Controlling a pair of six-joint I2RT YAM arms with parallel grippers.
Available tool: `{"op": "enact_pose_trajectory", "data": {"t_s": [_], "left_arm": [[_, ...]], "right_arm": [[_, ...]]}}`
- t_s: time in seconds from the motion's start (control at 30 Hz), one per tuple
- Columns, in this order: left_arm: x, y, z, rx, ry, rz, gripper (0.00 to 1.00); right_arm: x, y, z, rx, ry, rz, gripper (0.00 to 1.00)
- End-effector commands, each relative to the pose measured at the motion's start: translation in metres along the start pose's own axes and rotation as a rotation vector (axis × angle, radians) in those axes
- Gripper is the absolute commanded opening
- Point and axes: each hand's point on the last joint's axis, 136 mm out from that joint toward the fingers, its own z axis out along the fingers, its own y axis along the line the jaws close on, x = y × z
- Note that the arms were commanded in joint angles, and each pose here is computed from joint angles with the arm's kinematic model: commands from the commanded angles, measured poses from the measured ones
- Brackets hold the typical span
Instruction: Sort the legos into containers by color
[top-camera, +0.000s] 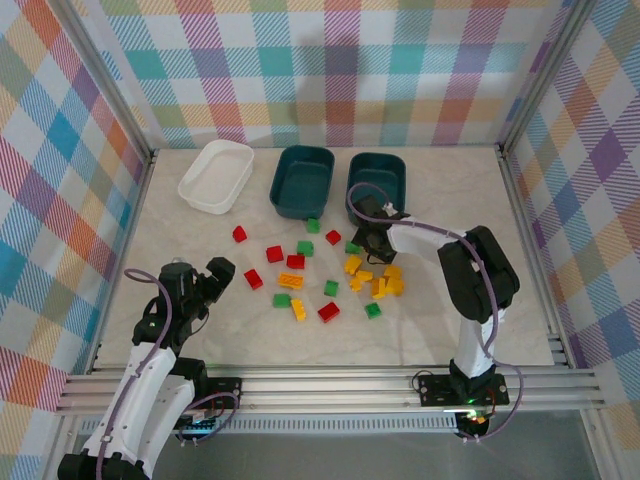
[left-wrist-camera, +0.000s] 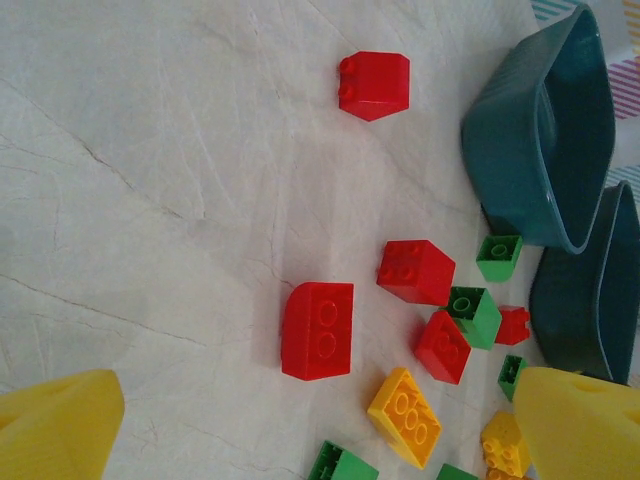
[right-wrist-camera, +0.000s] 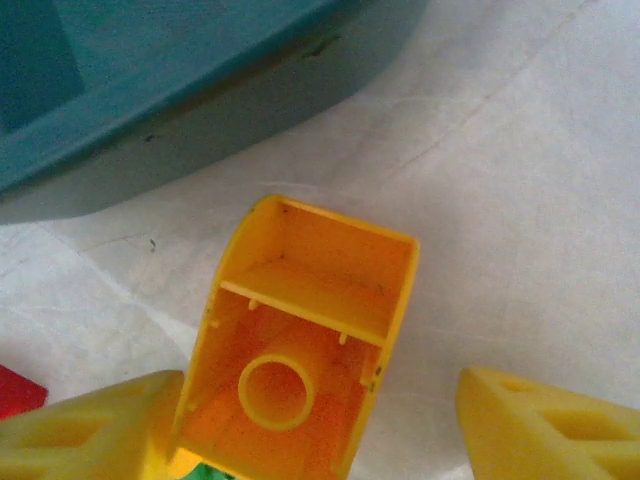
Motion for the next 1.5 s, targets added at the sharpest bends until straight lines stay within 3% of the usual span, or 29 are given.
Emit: {"op": "enact_pose_trajectory", "data": {"t_s": [0.0, 0.13, 0.23, 0.37, 0.6, 0.73, 0.83, 0.93, 1.03, 1.13, 1.3, 1.47], "left_arm": [[0.003, 0.009, 0.001, -0.037, 0.007, 0.002, 1.0], [0.001, 0.008, 0.001, -0.042, 0.004, 0.0, 1.0], [-0.002, 0.004, 0.0, -0.041, 0.0, 0.003, 1.0], [-0.015, -0.013, -0.003, -0.025, -0.025, 0.023, 1.0], [-0.063, -0.081, 0.006, -0.027, -0.044, 0.145, 1.0], [-0.089, -0.113, 0.045, -0.128, 0.04, 0.205, 0.99], [-0.109, -0.136, 0.085, -0.157, 0.082, 0.262, 0.9], [-0.131, -0.139, 0.129, -0.187, 0.143, 0.251, 0.87], [-0.149, -0.141, 0.172, -0.17, 0.229, 0.193, 0.78], [-0.161, -0.145, 0.205, -0.164, 0.28, 0.202, 0.75], [-0.173, -0.15, 0.236, -0.143, 0.309, 0.272, 0.75], [-0.156, -0.149, 0.266, -0.09, 0.398, 0.256, 0.73]], "right_arm": [[-0.001, 0.003, 0.0, -0.016, -0.021, -0.017, 0.51], [0.0, 0.001, -0.007, -0.021, -0.036, -0.053, 0.31], [0.001, -0.001, -0.019, -0.035, -0.052, -0.097, 0.22], [0.004, 0.0, -0.051, -0.07, -0.117, -0.192, 0.2], [-0.021, 0.02, -0.101, -0.161, -0.229, -0.326, 0.22], [-0.052, 0.05, -0.087, -0.178, -0.173, -0.414, 0.24], [-0.073, 0.064, -0.058, -0.17, -0.109, -0.441, 0.24], [-0.092, 0.072, -0.03, -0.157, -0.069, -0.456, 0.29], [-0.105, 0.079, -0.019, -0.174, -0.06, -0.457, 0.56], [-0.117, 0.079, -0.023, -0.192, -0.074, -0.45, 0.72], [-0.147, 0.055, -0.047, -0.173, -0.155, -0.413, 0.77], [-0.174, 0.011, -0.044, -0.056, -0.193, -0.381, 0.81]]}}
